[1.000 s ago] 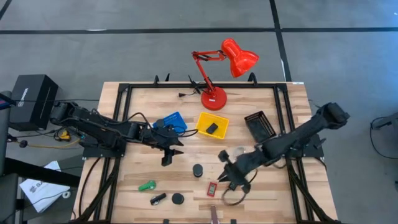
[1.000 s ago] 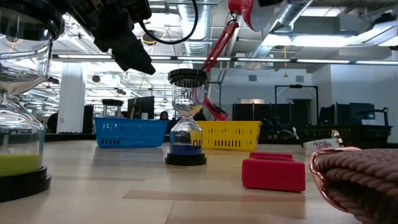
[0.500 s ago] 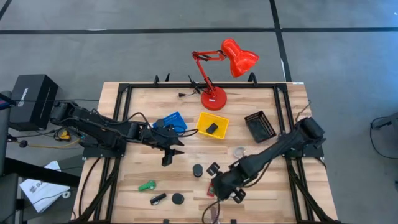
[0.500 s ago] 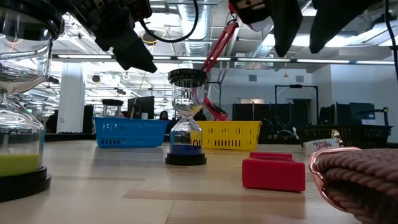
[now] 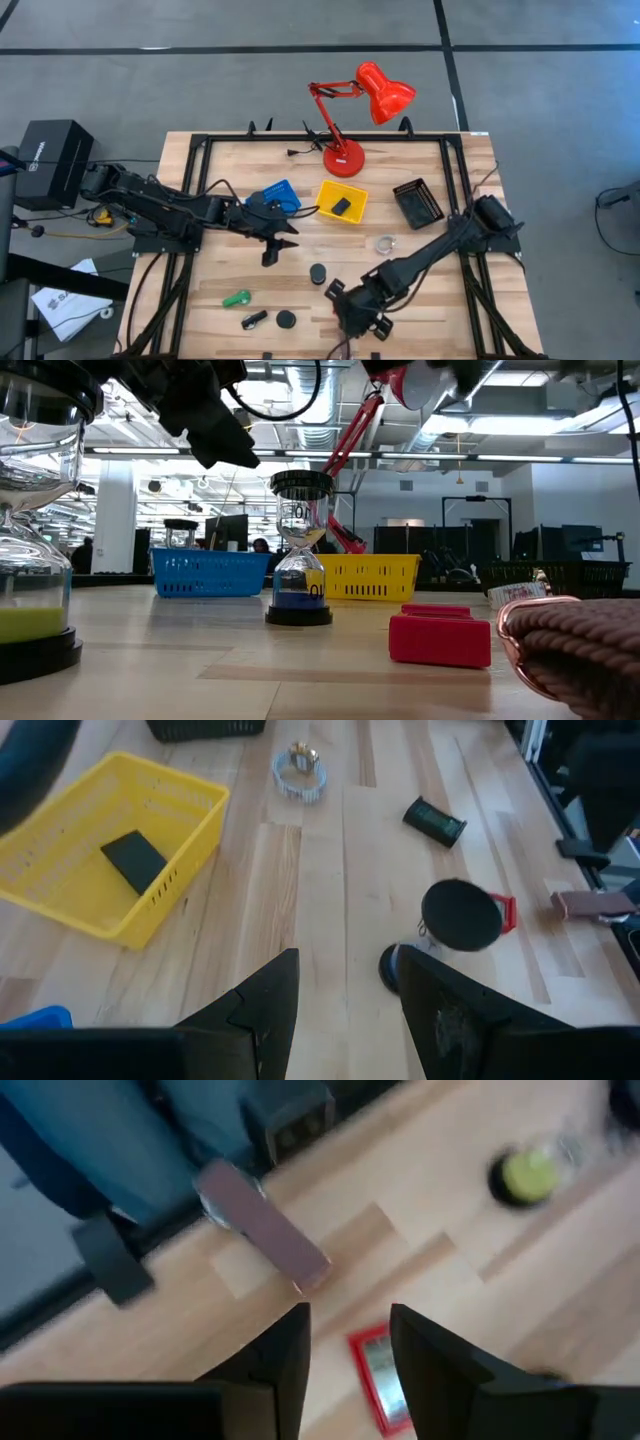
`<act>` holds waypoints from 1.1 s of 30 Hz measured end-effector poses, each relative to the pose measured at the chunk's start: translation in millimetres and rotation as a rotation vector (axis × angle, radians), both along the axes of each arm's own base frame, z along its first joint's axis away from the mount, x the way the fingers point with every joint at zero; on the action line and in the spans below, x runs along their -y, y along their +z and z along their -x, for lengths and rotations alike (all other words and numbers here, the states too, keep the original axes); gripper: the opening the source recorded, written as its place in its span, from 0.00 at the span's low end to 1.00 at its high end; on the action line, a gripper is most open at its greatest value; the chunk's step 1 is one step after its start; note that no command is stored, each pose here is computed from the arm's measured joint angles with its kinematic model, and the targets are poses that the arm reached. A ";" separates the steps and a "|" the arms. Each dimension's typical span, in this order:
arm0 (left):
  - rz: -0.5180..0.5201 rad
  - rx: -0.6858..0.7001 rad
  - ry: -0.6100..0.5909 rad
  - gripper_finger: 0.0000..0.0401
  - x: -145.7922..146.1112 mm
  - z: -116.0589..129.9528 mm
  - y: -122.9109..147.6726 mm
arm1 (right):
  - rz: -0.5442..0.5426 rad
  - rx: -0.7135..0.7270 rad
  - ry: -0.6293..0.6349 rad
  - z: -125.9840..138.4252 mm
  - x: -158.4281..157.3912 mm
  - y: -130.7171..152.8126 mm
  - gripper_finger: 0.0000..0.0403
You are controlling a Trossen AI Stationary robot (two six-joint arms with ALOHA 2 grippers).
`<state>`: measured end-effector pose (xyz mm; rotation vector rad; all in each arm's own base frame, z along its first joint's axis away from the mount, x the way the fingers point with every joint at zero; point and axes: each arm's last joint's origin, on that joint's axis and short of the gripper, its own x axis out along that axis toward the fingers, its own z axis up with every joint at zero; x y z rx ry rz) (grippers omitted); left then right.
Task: Pick & Place Office items
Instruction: Put the brown wrist watch into the black bin
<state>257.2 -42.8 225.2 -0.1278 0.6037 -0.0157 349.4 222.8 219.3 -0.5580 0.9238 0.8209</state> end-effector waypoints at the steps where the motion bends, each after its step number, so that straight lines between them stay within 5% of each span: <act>1: 0.002 0.012 0.000 0.41 0.1 -0.6 0.9 | 0.000 0.007 0.018 1.6 -3.1 0.2 0.33; 12: 0.023 0.100 0.001 0.41 1.5 -4.9 8.4 | 0.014 0.093 0.154 -3.3 -45.6 -25.7 0.34; 21: 0.135 0.148 0.056 0.41 2.3 -7.3 13.3 | 0.050 0.048 0.279 -20.3 -71.0 -48.3 0.36; 33: 0.179 0.174 0.074 0.41 4.0 -8.2 15.9 | 0.133 -0.049 0.318 -29.1 -64.6 -68.5 0.36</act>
